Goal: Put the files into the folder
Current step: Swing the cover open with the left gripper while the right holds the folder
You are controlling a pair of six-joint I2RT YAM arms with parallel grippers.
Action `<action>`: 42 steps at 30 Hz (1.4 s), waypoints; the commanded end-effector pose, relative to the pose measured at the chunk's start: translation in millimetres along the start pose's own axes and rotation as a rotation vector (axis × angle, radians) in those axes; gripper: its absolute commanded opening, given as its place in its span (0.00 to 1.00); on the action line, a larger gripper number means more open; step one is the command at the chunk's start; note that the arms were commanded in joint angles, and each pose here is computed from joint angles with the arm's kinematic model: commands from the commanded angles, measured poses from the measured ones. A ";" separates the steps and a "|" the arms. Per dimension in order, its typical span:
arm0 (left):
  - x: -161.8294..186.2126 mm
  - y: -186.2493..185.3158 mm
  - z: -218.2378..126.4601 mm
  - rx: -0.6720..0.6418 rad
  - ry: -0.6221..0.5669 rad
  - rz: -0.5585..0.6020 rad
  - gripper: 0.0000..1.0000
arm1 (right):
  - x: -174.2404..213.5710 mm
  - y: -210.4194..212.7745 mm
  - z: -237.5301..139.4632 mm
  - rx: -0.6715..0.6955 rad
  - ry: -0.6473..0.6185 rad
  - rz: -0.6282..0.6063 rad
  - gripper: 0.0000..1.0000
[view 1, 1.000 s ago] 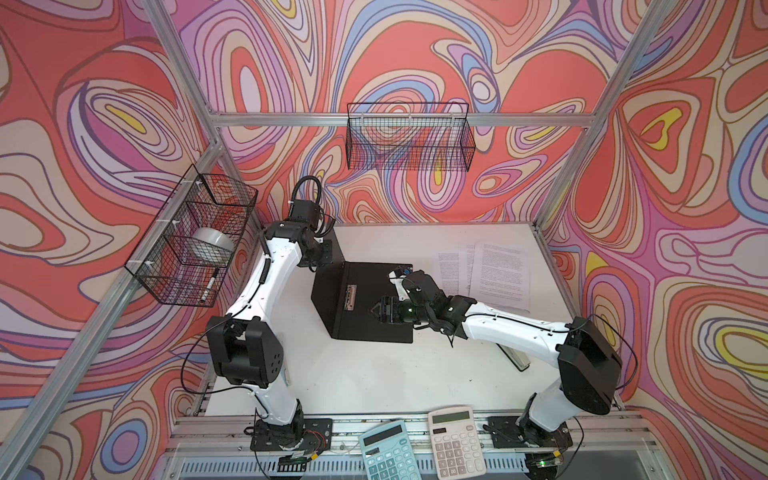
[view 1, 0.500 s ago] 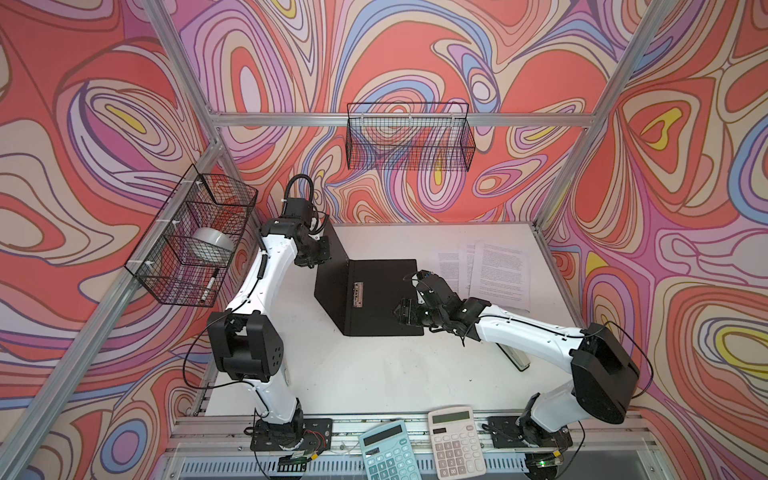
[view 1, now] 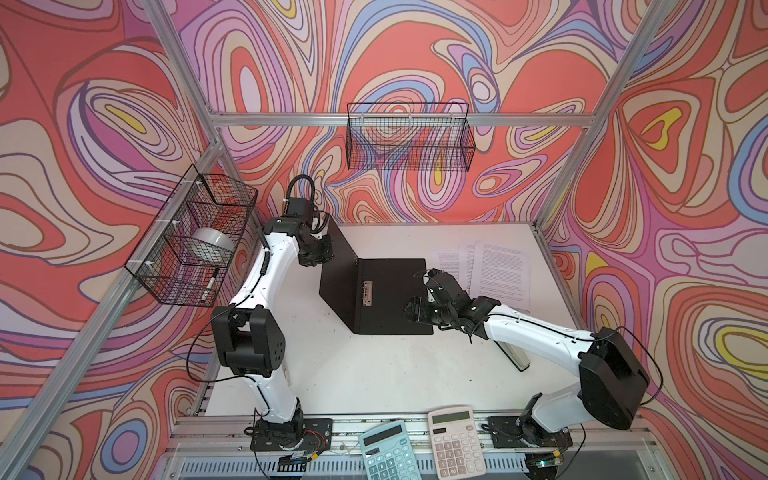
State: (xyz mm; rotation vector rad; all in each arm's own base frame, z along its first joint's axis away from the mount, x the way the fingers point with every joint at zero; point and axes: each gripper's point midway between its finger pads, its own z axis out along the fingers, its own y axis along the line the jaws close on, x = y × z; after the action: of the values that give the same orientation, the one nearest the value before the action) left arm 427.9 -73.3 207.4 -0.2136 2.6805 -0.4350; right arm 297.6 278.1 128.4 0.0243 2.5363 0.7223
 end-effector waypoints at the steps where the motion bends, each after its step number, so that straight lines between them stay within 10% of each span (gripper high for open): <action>1: 10.8 12.7 4.7 -0.032 0.045 -0.039 0.00 | 0.6 -9.2 -1.4 0.030 0.005 -0.019 0.79; 9: 17.8 37.0 2.4 -0.093 0.061 -0.043 0.00 | 0.5 -16.7 12.6 0.089 0.051 -0.064 0.79; 16: 15.9 54.7 -8.4 -0.161 0.034 -0.017 0.33 | 1.2 -17.5 31.6 0.100 0.084 -0.087 0.79; 34: 32.2 92.9 -0.5 -0.243 0.105 -0.022 0.63 | 5.8 -19.8 74.6 0.102 0.162 -0.102 0.78; 42: 42.4 91.9 7.2 -0.178 0.135 -0.059 0.54 | 2.8 -8.1 83.4 0.050 0.183 -0.105 0.77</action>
State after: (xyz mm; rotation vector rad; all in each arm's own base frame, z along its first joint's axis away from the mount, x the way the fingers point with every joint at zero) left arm 392.5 7.5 152.3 -0.3356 2.8427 -0.1815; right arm 327.8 301.8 57.5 -0.1370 2.7228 0.5931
